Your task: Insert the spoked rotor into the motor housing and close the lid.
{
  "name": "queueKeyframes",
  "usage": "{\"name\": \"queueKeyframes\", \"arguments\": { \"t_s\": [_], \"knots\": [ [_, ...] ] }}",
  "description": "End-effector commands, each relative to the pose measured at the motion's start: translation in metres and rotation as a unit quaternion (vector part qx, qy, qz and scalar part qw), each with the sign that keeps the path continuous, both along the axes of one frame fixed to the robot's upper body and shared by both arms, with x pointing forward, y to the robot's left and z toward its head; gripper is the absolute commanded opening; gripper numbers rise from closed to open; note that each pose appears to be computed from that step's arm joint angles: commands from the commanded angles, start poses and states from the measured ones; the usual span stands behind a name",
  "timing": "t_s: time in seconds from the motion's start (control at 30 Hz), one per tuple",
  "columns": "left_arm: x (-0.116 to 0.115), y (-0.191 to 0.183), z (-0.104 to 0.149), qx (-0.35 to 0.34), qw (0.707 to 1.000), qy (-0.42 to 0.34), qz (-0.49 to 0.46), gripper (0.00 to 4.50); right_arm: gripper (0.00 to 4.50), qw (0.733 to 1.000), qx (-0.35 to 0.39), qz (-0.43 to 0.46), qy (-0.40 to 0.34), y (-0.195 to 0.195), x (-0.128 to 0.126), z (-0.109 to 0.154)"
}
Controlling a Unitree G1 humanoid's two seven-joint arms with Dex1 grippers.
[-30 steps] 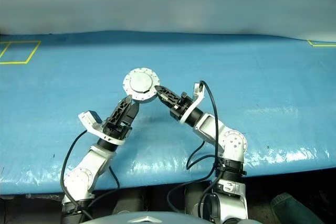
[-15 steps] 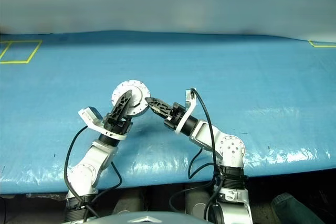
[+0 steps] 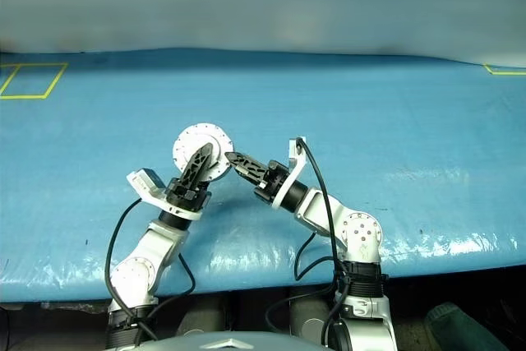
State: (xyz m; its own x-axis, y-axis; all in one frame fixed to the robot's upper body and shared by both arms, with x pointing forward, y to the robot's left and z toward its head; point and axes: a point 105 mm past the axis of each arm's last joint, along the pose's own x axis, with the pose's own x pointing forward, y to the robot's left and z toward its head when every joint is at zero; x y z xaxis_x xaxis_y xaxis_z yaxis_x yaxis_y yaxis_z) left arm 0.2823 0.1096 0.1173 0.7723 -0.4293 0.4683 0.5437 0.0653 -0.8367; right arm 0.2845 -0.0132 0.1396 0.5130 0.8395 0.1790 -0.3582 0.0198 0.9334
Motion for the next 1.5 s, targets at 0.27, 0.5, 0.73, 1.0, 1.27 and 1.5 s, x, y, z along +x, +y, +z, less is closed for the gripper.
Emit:
{"name": "queueKeyframes", "arguments": {
  "t_s": [0.27,0.5,0.73,1.0,1.27,1.5],
  "knots": [
    [0.016,0.021,-0.013,0.028,0.995,0.043,0.083,2.5,3.49,0.988,-0.097,-0.088,-0.086,-0.009,0.017,0.006],
    [0.043,0.076,-0.033,0.095,0.941,0.131,0.298,2.5,3.49,0.975,-0.146,-0.132,-0.099,-0.021,0.029,-0.007],
    [0.055,0.132,-0.03,0.108,0.882,0.186,0.419,2.5,3.49,0.972,-0.161,-0.13,-0.111,-0.021,0.028,-0.011],
    [0.045,0.163,-0.047,0.098,0.85,0.254,0.45,3.2,3.52,0.971,-0.169,-0.121,-0.12,-0.017,0.028,-0.012],
    [0.013,0.197,-0.046,0.135,0.79,0.265,0.536,4.45,3.52,0.97,-0.188,-0.107,-0.114,-0.014,0.03,-0.021],
    [-0.007,0.214,-0.009,0.178,0.746,0.193,0.612,4.45,3.52,0.966,-0.202,-0.1,-0.123,-0.011,0.033,-0.023]
  ]
}}
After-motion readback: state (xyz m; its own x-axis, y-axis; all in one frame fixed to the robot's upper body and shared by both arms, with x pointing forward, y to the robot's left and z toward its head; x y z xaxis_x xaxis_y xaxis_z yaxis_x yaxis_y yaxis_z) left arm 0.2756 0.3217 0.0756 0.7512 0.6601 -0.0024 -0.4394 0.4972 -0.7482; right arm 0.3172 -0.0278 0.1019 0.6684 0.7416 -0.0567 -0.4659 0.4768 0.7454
